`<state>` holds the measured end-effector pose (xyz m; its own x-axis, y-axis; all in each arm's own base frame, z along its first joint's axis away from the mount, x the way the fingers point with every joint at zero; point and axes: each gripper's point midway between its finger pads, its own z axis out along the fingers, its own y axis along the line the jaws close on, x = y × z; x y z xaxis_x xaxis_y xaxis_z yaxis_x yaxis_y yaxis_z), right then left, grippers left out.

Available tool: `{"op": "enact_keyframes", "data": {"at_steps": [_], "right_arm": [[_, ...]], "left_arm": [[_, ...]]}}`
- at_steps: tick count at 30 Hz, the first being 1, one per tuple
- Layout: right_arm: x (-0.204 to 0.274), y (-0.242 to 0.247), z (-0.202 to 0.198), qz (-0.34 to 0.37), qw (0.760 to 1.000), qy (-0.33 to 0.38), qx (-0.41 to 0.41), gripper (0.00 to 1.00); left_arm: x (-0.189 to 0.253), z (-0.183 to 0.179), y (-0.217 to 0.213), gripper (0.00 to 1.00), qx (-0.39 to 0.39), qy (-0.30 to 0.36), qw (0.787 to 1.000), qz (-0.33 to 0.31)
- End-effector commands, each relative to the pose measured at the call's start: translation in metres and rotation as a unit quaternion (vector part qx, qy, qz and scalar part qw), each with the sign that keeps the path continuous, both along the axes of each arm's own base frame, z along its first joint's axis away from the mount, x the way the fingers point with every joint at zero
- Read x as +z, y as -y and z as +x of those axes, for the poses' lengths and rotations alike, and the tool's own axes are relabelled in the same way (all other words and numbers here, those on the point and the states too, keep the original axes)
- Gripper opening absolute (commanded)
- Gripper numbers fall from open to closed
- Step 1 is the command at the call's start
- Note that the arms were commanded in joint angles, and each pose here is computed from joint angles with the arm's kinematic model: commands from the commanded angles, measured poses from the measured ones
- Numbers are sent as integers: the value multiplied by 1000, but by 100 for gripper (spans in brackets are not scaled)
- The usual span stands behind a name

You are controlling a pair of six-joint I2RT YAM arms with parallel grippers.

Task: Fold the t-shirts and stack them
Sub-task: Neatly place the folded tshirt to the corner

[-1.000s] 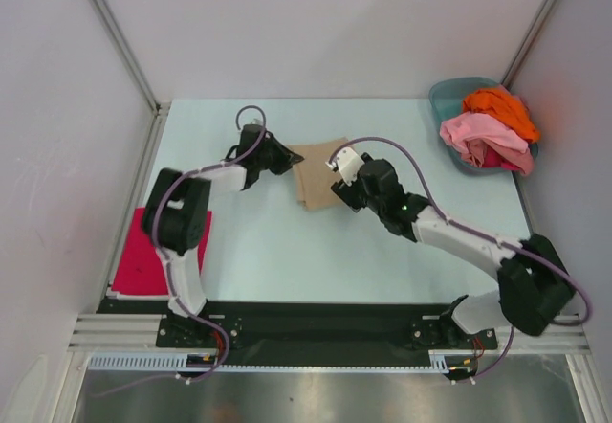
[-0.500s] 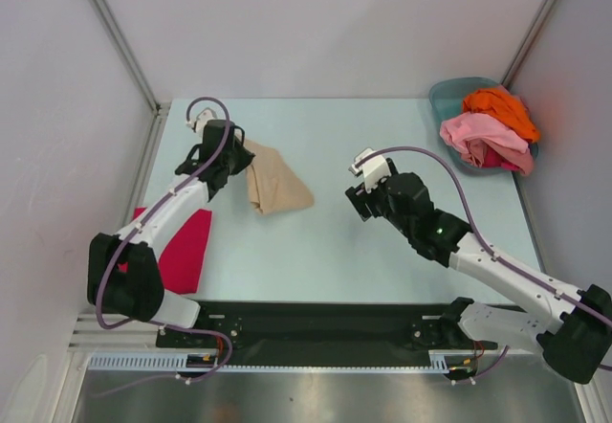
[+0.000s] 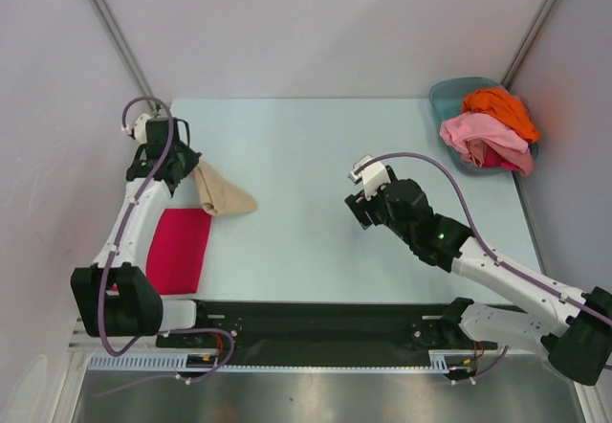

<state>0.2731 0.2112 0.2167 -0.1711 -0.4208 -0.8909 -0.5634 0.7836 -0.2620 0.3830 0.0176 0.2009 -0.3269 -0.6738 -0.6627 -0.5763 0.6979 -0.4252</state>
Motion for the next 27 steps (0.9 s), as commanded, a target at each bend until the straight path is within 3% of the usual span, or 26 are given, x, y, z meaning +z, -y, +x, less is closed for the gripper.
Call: {"op": "enact_keyframes", "data": {"at_steps": [1, 14, 27], "right_arm": [[3, -3, 0, 14, 1000, 1, -3, 73], [-6, 3, -7, 7, 1000, -3, -3, 73], [-9, 3, -10, 11, 1000, -6, -1, 73]], "left_arm": [[46, -3, -17, 0, -5, 45, 999, 24], [88, -13, -50, 0, -1, 58, 996, 65], [86, -32, -75, 0, 14, 49, 996, 75]]}}
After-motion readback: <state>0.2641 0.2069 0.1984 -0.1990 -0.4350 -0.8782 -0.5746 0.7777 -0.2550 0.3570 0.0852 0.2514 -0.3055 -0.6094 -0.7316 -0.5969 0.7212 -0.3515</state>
